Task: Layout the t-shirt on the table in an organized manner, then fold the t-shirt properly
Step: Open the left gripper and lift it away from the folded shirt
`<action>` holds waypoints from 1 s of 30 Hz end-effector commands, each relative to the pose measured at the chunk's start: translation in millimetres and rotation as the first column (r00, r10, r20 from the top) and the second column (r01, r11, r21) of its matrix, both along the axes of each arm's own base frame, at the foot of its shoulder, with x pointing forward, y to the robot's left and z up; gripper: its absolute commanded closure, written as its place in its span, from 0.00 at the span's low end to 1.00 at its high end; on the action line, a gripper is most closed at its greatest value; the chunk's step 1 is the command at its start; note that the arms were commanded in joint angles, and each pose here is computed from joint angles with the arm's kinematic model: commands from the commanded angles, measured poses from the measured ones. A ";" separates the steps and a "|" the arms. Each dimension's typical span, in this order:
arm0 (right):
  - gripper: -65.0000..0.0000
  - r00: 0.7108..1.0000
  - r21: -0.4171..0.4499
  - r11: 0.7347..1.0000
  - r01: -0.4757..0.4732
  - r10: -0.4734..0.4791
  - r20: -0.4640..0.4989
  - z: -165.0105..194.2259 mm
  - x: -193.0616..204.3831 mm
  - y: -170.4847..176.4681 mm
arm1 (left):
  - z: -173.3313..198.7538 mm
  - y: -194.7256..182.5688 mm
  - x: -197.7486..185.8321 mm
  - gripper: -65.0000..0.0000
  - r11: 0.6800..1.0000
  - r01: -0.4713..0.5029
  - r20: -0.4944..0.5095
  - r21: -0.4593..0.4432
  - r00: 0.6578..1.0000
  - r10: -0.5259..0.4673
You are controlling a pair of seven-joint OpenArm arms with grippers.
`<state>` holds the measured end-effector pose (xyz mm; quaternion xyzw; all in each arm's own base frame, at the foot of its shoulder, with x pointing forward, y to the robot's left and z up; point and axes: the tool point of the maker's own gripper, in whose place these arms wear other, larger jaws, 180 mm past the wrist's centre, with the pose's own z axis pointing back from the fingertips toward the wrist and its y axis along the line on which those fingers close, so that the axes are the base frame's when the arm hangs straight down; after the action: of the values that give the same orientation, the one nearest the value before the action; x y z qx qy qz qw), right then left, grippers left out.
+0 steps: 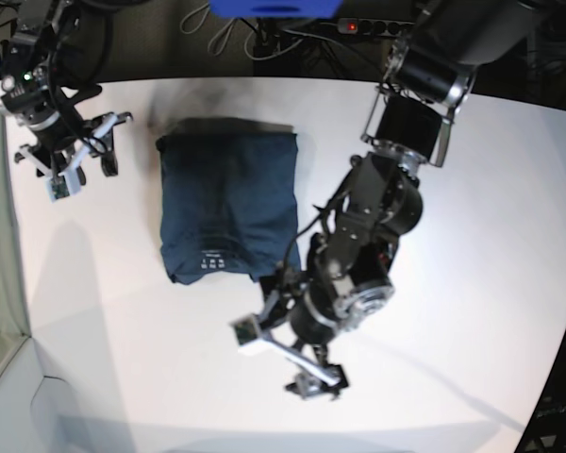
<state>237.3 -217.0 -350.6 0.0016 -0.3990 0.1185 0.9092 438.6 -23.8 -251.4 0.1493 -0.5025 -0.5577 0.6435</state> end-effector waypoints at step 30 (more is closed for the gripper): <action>1.00 0.996 0.091 0.995 -0.036 0.043 -0.077 -21.0 -43.1 41.4 | -101.7 236.4 -200.3 1.00 0.688 -0.697 -0.340 0.203 0.609 0.717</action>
<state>192.3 -175.8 -378.3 0.0551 -0.3556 0.1149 0.9259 236.1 212.6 -359.4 0.2313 -0.2392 -0.2909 0.8970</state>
